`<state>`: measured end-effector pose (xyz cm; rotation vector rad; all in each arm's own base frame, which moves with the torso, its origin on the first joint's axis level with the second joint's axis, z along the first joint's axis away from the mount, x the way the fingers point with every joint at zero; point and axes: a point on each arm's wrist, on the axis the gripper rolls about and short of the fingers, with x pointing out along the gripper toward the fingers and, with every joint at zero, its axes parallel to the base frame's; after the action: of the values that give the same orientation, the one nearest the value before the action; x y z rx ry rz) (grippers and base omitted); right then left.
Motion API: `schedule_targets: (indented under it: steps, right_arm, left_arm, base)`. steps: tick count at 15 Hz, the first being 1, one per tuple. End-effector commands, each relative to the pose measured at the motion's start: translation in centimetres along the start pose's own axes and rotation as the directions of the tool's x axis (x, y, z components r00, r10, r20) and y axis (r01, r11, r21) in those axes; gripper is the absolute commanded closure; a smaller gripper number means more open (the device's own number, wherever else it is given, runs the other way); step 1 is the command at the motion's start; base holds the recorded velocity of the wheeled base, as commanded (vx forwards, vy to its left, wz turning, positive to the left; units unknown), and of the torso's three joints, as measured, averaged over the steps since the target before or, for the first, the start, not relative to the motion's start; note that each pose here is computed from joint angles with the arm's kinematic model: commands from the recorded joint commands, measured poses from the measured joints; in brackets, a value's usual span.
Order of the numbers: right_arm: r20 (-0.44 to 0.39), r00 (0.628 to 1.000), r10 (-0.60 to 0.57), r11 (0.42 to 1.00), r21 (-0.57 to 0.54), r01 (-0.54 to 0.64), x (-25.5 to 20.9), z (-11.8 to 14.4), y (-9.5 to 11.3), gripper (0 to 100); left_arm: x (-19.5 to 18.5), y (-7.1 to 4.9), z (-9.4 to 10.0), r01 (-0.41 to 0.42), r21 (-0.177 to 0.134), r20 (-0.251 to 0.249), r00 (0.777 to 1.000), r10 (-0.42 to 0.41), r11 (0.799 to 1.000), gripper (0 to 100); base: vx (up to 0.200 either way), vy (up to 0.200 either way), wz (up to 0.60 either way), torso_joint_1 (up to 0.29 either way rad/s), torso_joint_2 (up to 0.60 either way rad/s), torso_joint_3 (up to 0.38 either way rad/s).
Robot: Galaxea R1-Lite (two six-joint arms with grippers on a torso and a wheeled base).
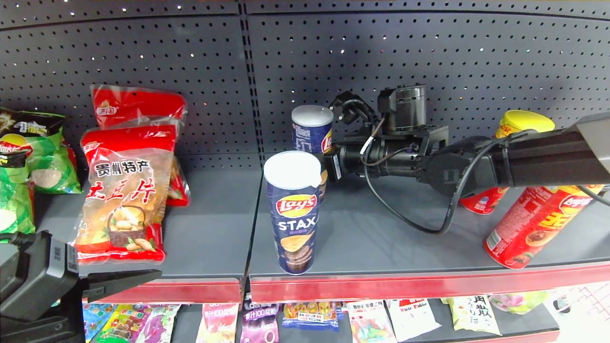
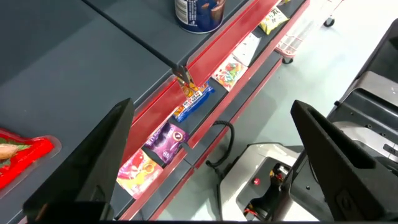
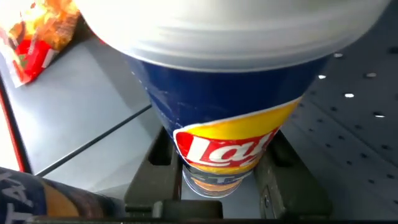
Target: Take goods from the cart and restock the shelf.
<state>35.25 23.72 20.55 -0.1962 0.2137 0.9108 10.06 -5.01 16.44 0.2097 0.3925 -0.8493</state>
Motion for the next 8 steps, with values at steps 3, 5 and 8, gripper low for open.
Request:
schedule_targets:
  steps: [3, 5, 8]
  right_arm:
    - [0.001, 1.000, -0.017, 1.000, -0.001, 0.017, -0.6, 0.3, 0.2, 0]
    - [-0.007, 1.000, -0.017, 1.000, 0.001, 0.017, -1.7, 0.4, 0.8, 0]
    - [-0.016, 0.999, -0.039, 0.999, 0.002, 0.039, -4.0, 0.6, 1.5, 0]
  left_arm:
    - [0.1, 0.0, 0.0, 0.001, -0.003, -0.006, 1.000, -0.001, 1.000, 0]
    - [0.2, 0.1, -0.1, 0.002, -0.004, -0.009, 1.000, -0.002, 1.000, 0]
    - [0.2, 0.1, -0.1, 0.004, -0.007, -0.011, 1.000, -0.004, 1.000, 0]
  base:
    - [0.000, 0.000, 0.00, 0.000, 0.00, 0.000]
    - [0.000, 0.000, 0.00, 0.000, 0.00, 0.000]
    - [0.000, 0.000, 0.00, 0.000, 0.00, 0.000]
